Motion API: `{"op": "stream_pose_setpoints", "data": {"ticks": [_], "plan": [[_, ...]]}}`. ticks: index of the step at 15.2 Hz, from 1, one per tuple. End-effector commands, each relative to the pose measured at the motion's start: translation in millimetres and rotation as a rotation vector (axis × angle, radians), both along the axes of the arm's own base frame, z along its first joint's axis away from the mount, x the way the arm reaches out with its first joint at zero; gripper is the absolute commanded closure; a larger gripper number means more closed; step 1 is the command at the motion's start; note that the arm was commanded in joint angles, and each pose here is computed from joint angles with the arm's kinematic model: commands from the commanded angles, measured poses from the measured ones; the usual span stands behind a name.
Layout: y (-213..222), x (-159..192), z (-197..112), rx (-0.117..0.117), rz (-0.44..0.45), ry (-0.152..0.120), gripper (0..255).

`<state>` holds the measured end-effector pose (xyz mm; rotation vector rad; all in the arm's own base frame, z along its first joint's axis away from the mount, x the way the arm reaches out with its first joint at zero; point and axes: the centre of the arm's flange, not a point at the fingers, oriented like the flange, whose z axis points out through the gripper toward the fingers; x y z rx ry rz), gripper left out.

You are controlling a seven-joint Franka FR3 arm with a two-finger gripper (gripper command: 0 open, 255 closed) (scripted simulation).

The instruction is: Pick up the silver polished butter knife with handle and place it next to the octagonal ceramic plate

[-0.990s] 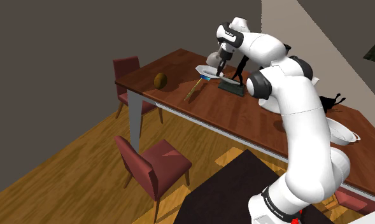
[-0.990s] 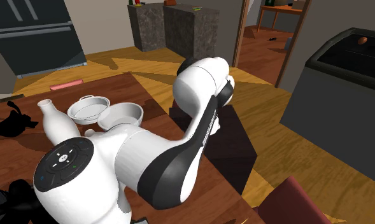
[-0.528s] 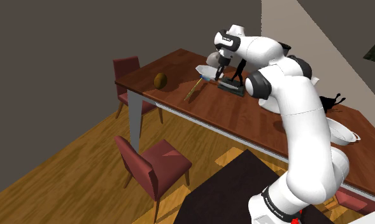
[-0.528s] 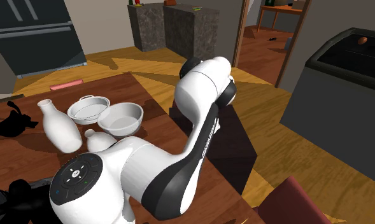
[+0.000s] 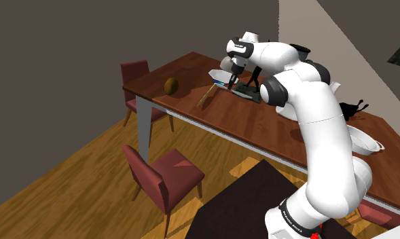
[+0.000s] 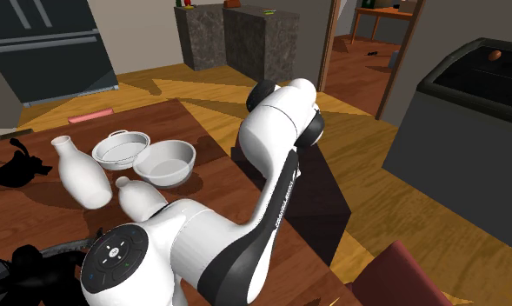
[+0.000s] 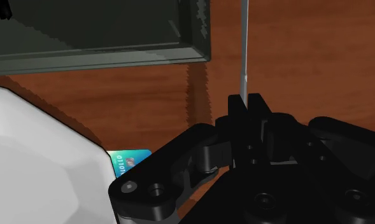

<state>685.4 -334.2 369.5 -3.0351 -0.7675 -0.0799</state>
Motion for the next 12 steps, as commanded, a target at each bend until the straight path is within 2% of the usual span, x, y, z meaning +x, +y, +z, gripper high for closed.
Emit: {"op": "stream_pose_setpoints", "data": {"ticks": [1, 3, 4, 9, 12], "plan": [[-0.1, 0.1, -0.3, 0.0, 0.0, 0.0, 255], [-0.1, 0.1, -0.3, 0.0, 0.0, 0.0, 255], [-0.1, 0.1, -0.3, 0.0, 0.0, 0.0, 0], [-0.1, 0.1, -0.3, 0.0, 0.0, 0.0, 0], [-0.9, -1.8, 39.2, 0.0, 0.0, 0.0, 0]]}}
